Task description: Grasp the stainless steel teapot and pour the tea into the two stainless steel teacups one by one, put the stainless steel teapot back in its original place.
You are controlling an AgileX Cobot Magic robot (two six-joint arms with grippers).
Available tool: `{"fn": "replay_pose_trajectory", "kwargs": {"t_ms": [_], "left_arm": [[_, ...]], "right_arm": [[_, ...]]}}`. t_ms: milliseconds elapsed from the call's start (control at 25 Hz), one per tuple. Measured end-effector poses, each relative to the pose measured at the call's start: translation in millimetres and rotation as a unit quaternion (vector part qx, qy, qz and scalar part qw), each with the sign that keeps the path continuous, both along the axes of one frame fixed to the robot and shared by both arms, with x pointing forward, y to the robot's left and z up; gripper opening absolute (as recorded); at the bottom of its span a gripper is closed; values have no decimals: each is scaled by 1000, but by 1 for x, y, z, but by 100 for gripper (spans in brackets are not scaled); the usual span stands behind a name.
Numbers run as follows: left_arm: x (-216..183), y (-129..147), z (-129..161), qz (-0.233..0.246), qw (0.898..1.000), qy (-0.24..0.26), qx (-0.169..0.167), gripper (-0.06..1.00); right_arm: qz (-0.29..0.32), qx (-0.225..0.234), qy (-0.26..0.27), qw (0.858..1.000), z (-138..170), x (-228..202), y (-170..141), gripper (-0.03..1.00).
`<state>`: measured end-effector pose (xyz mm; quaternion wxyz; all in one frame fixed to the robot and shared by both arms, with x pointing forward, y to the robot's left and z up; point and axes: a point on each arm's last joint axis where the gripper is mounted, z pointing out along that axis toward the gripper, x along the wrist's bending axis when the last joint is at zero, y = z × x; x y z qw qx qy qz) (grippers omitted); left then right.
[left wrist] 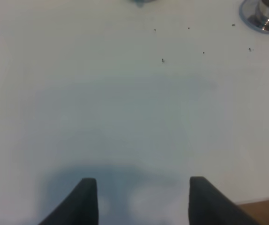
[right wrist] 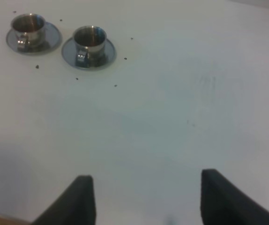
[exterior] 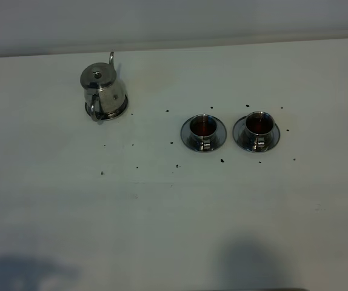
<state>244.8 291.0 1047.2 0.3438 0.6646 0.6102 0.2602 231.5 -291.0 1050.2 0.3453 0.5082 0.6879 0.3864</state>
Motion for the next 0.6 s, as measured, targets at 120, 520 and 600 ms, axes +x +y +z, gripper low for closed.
{"fn": "replay_pose_trajectory", "kwargs": {"t_ms": [120, 520, 600], "left_arm": [[-6, 0, 0, 0, 1000, -19, -1, 47], [-17, 1, -1, -12, 998, -58, 14, 47], [-17, 1, -1, -14, 998, -59, 16, 47]], "right_arm": [[0, 0, 0, 1000, 0, 0, 0, 48], [0, 0, 0, 1000, 0, 0, 0, 48], [0, 0, 0, 1000, 0, 0, 0, 48]]}}
